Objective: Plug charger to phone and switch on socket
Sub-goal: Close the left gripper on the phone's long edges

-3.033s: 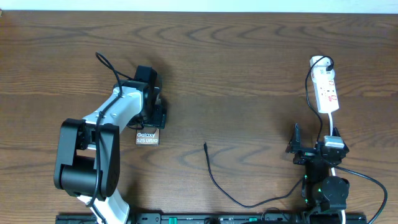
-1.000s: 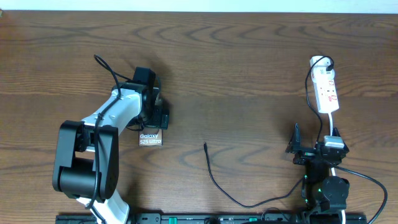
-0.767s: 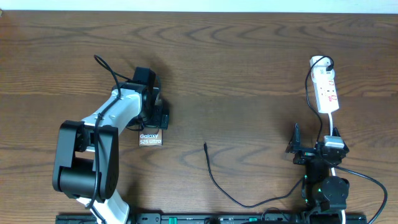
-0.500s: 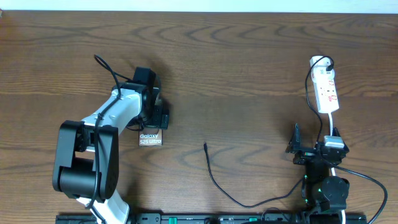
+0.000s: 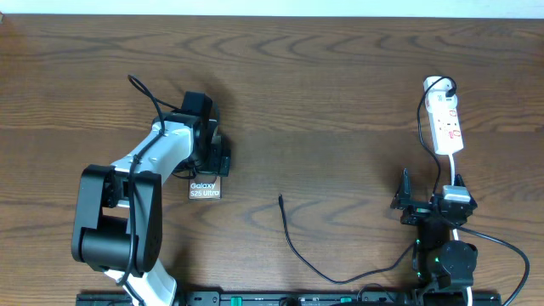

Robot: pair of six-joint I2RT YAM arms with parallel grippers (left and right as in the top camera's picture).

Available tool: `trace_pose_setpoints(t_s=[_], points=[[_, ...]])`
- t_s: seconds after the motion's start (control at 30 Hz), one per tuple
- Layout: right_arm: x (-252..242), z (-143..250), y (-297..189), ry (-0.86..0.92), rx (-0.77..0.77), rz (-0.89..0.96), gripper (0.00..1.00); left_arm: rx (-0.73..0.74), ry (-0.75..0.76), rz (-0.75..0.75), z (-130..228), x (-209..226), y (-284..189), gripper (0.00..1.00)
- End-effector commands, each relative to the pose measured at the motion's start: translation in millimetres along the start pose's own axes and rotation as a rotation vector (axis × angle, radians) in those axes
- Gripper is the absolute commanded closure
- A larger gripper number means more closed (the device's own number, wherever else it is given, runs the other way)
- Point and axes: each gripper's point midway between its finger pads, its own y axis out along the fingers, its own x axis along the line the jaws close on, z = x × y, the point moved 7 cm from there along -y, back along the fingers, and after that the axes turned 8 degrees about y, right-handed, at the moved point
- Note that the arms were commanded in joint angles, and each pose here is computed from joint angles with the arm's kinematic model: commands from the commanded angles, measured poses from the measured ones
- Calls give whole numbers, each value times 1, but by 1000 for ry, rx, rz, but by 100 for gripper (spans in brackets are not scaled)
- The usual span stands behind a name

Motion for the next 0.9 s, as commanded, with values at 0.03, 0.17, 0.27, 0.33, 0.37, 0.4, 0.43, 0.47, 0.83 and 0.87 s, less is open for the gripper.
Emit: trace_pose_setpoints(t_s=[0.03, 0.17, 0.27, 0.33, 0.37, 0.4, 0.43, 0.47, 0.83, 0.87], points=[[1, 1, 0, 6, 2, -3, 1, 53, 0, 128, 12, -15, 15, 6], [1, 1, 0, 6, 2, -3, 1, 47, 1, 127, 12, -15, 15, 6], [1, 1, 0, 6, 2, -3, 1, 48, 1, 128, 12, -15, 15, 6], [1, 1, 0, 6, 1, -3, 1, 48, 1, 128, 12, -15, 15, 6], [1, 1, 0, 6, 2, -3, 1, 48, 1, 128, 12, -15, 15, 6], [1, 1, 0, 6, 2, -3, 1, 47, 1, 128, 12, -15, 15, 7], [1, 1, 0, 6, 2, -3, 1, 48, 1, 128, 12, -15, 15, 10], [1, 1, 0, 6, 2, -3, 1, 48, 1, 128, 12, -15, 15, 11], [1, 1, 0, 6, 2, -3, 1, 48, 1, 128, 12, -15, 15, 17], [1, 1, 0, 6, 2, -3, 1, 48, 1, 128, 12, -15, 15, 18]])
